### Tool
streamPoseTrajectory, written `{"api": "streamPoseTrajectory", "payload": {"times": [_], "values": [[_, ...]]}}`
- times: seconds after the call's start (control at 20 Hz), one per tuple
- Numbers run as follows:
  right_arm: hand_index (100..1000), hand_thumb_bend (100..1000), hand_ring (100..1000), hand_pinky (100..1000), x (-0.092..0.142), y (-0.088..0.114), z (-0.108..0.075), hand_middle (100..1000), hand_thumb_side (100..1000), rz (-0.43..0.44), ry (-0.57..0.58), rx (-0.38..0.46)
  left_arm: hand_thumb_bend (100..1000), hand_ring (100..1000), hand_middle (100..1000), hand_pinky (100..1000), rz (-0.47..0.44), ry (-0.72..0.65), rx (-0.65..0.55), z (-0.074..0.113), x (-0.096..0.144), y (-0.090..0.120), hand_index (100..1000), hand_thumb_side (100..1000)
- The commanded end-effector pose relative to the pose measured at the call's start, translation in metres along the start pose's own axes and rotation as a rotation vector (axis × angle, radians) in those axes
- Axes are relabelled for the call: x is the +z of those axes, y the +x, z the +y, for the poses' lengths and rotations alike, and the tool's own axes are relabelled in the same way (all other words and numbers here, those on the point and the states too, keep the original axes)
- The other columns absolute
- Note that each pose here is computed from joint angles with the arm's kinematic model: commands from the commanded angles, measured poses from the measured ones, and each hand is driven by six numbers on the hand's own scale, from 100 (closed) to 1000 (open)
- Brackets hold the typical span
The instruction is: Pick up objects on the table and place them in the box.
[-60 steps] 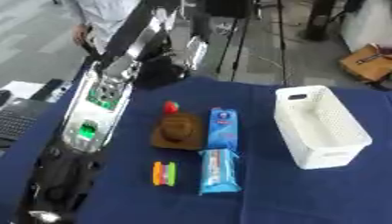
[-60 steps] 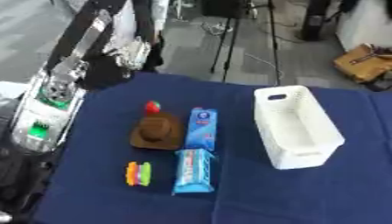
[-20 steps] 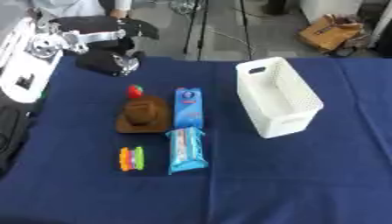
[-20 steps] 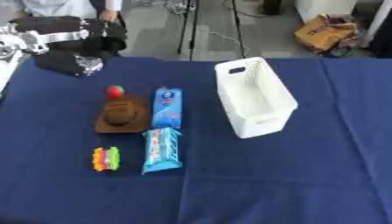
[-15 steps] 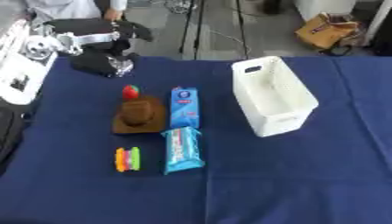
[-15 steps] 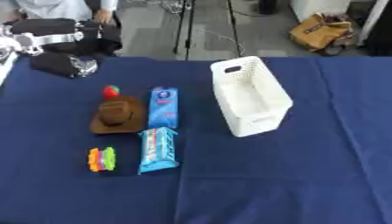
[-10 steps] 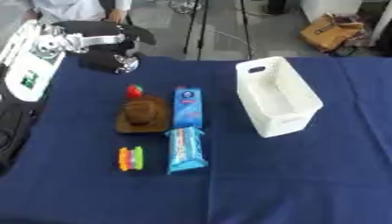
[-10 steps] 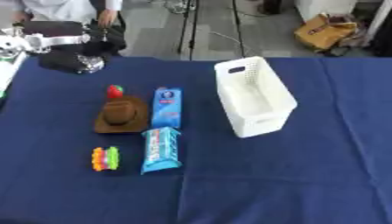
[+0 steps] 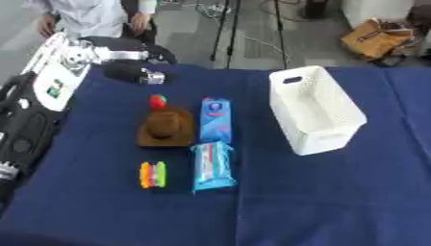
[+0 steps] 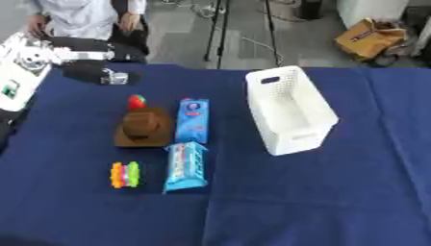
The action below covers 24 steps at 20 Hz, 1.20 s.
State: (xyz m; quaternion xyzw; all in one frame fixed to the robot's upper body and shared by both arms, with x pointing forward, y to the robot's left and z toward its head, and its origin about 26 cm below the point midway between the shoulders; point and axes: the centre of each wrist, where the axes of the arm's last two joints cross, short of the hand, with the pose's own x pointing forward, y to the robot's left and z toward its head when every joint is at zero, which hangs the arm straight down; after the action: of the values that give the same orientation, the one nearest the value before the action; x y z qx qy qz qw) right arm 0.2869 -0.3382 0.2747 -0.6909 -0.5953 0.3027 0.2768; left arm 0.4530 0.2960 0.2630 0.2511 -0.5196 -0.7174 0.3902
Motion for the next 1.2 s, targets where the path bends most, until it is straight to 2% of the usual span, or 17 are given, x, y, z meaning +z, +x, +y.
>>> {"api": "streamPoseTrajectory", "payload": {"times": [0.05,0.1,0.2,0.35,0.65,0.9,0.95,1.0,1.2], "values": [[901,100,916,894,-0.002,0.000,-0.008,899,1000,-0.008,-0.021,0.009,499,1000,1000,1000,0.019,-0.027,-0.102,0.006,0.007,-0.013,1000,1000],[900,100,916,894,-0.002,0.000,-0.007,898,1000,-0.007,-0.019,0.008,448,1000,1000,1000,0.017,-0.023,-0.128,0.003,0.006,-0.016,1000,1000],[898,100,916,893,-0.002,0.000,-0.007,898,1000,-0.006,-0.017,0.006,412,1000,1000,1000,0.019,-0.018,-0.159,-0.003,0.004,-0.020,1000,989],[895,100,916,892,-0.001,0.001,-0.006,897,1000,-0.016,-0.013,-0.003,448,1000,1000,1000,0.031,-0.051,-0.128,-0.017,0.001,-0.032,1000,1000],[890,100,915,890,0.002,0.001,-0.004,894,1000,-0.021,0.000,-0.015,508,1000,1000,1000,0.026,-0.172,-0.112,-0.031,0.007,-0.045,1000,1000],[885,100,915,889,0.008,-0.004,0.001,892,1000,-0.011,0.021,0.007,589,1000,1000,1000,0.008,-0.254,-0.157,-0.020,0.030,-0.036,1000,1000],[885,100,915,889,0.009,-0.005,0.001,892,1000,-0.010,0.024,0.008,596,1000,1000,1000,0.012,-0.261,-0.163,-0.020,0.032,-0.035,1000,1000],[884,100,915,889,0.009,-0.005,0.002,892,1000,-0.010,0.025,0.009,654,1000,1000,1000,0.016,-0.266,-0.167,-0.020,0.033,-0.033,1000,1000],[880,100,914,888,0.010,-0.005,0.003,890,1000,-0.009,0.029,0.007,684,1000,1000,1000,0.038,-0.303,-0.214,-0.025,0.035,-0.029,1000,1000]]}}
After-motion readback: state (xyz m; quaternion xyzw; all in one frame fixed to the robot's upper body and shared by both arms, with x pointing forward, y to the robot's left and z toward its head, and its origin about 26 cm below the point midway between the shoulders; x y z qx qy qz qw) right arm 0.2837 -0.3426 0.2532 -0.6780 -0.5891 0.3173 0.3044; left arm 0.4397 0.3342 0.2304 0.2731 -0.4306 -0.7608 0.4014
